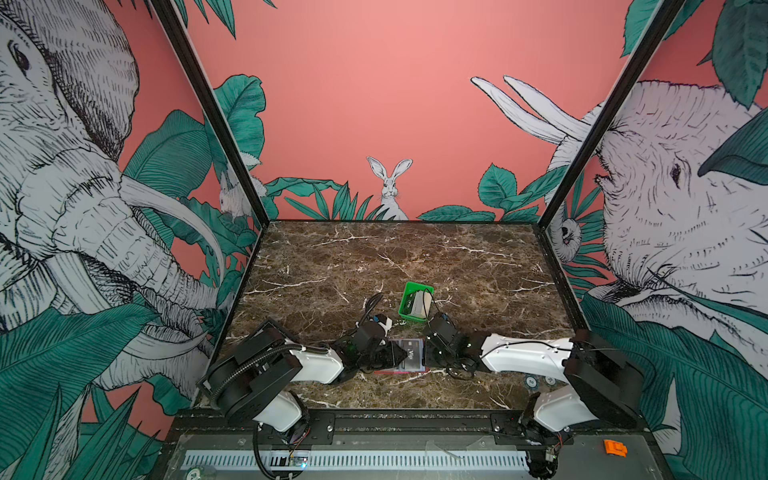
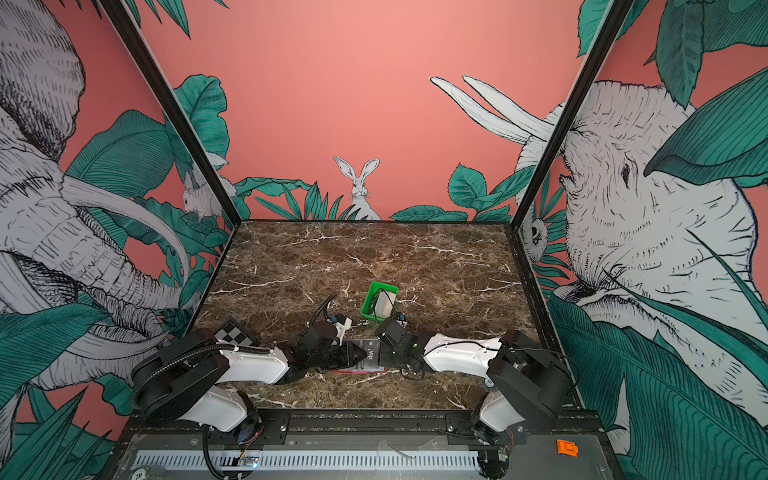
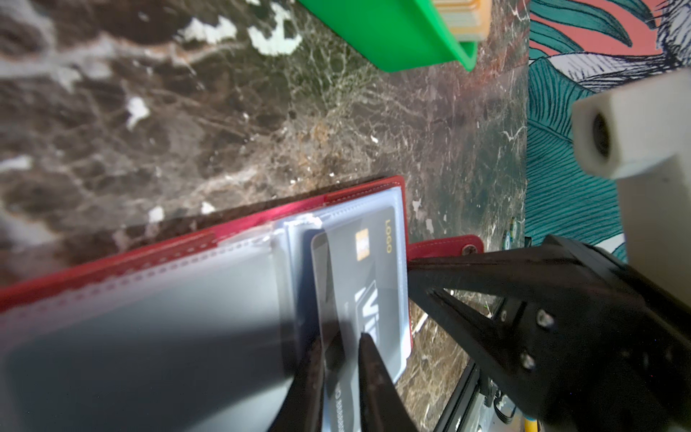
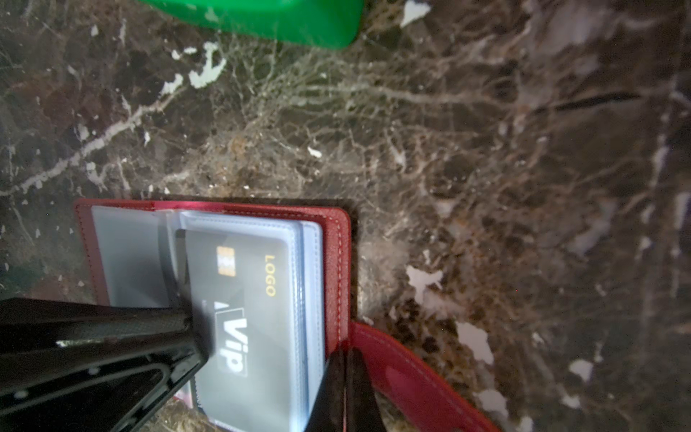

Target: Put the credit cards into the card holder

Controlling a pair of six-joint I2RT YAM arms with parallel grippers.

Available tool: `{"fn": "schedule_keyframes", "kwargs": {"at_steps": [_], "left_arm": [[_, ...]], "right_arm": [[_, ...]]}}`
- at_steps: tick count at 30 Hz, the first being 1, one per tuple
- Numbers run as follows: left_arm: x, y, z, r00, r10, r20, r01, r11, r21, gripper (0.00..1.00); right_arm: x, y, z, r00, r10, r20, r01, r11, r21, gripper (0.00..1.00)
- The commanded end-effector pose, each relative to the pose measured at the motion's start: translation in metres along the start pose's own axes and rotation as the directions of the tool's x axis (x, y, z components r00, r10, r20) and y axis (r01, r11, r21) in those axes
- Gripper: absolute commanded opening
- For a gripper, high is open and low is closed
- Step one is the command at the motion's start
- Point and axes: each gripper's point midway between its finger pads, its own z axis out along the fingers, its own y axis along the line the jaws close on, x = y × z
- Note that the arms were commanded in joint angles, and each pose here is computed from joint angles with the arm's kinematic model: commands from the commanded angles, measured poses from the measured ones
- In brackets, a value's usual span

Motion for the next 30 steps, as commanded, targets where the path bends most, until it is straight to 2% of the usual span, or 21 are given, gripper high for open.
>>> {"fn": "schedule_keyframes", "kwargs": {"at_steps": [1, 14, 18, 23, 30], "left_arm": [[0.022, 0.031, -0.002, 0.997, -0.033, -0.066, 0.024, 0.992, -0.127, 0.19], [0.02, 0.031, -0.012, 0.998, -0.003, -0.059, -0.006, 0.988, -0.154, 0.18], [0.017, 0.03, -0.02, 0.999, 0.012, -0.044, -0.02, 0.986, -0.165, 0.23], [0.017, 0.03, -0.027, 0.999, 0.023, -0.036, -0.029, 0.985, -0.169, 0.21], [0.015, 0.019, -0.019, 0.999, 0.026, -0.04, -0.03, 0.993, -0.115, 0.19]], "right_arm": [[0.018, -0.024, 0.015, 0.998, -0.002, -0.057, 0.007, 0.996, 0.088, 0.03], [0.014, -0.021, 0.01, 0.999, -0.012, -0.046, 0.016, 0.996, 0.083, 0.03], [0.009, -0.015, 0.005, 0.999, -0.027, -0.025, 0.028, 0.998, 0.055, 0.04], [0.003, -0.007, -0.002, 0.999, -0.036, 0.005, 0.036, 0.999, 0.015, 0.06], [-0.002, 0.0, -0.01, 0.998, -0.04, 0.042, 0.041, 0.999, -0.03, 0.06]]}}
